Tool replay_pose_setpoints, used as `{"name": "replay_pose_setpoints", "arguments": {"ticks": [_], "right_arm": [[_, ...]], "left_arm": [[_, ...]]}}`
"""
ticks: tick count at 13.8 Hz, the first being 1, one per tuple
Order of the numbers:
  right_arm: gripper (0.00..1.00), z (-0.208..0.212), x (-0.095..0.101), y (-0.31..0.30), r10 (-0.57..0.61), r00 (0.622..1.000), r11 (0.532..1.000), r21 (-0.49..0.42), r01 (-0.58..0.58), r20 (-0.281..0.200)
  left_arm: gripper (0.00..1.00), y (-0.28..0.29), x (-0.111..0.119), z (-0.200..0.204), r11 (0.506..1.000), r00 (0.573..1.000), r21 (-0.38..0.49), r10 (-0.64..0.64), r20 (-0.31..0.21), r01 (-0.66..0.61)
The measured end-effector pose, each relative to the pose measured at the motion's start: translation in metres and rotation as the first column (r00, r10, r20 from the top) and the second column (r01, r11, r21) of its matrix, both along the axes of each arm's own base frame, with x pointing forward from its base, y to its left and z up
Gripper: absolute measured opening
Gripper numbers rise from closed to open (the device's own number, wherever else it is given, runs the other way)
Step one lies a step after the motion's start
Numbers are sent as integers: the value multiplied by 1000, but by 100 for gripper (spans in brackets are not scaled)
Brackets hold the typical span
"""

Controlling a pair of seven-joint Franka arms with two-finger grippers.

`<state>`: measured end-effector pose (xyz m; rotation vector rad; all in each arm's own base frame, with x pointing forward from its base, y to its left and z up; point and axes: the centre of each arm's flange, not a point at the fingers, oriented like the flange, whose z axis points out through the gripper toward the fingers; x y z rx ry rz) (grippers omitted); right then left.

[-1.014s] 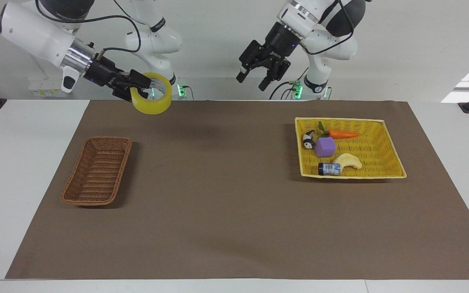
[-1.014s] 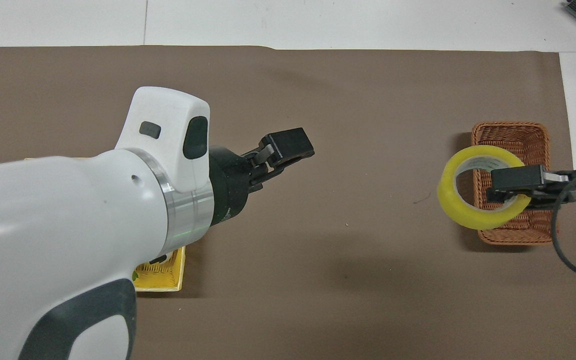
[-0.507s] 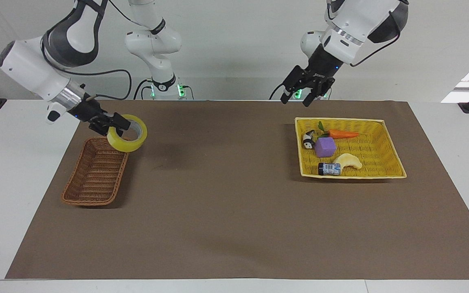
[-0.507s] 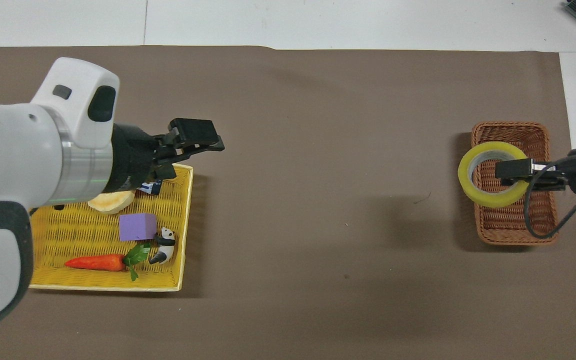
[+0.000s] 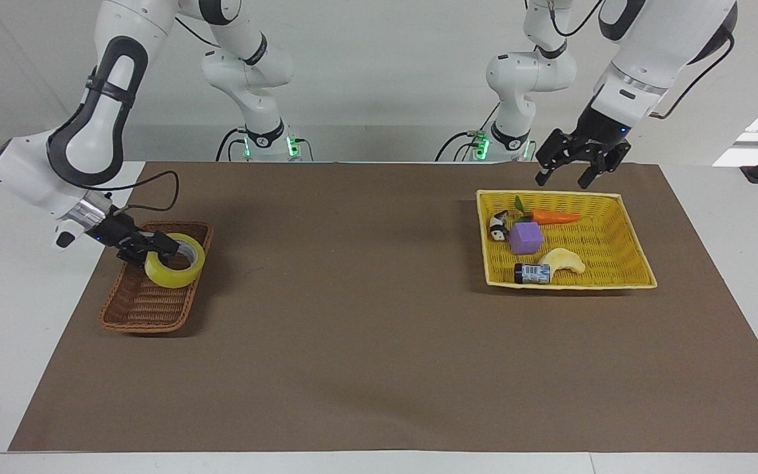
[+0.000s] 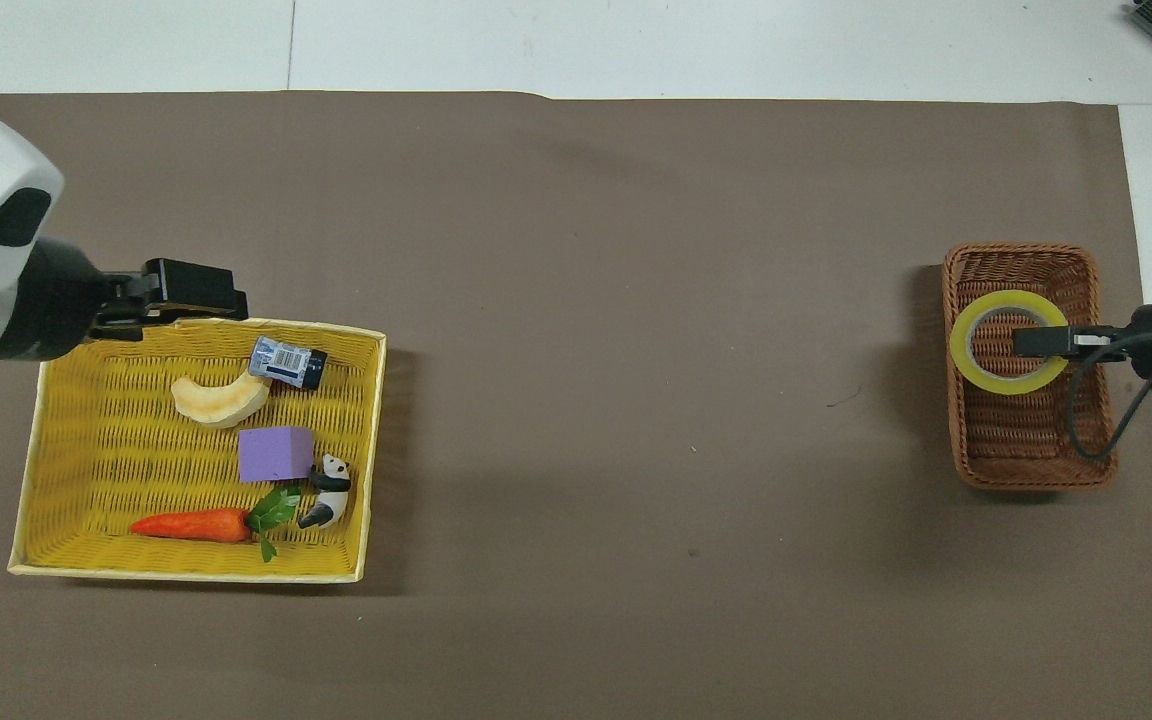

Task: Move tape to another basket
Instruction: 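Lower the tape into the wicker basket and open the right gripper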

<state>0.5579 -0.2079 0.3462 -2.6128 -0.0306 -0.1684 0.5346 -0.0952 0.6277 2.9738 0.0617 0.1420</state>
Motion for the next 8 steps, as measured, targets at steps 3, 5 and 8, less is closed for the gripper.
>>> {"name": "replay_pose_setpoints", "arguments": {"ticks": [3,5,8], "right_arm": [[0,-4,-2,-8,51,998,999,0,-51,32],[0,-6,-5,-14,102,993,995,-15,-102,61],[0,-17,-9,-24,152,985,988,-31,-150,76]], "left_arm": [[100,33,1,-3,992,999,115,-48,-10,49],[100,53,-1,-3,986,996,148,-78,-32,82],[100,68,-7,0,982,993,164,-82,-82,94]]}}
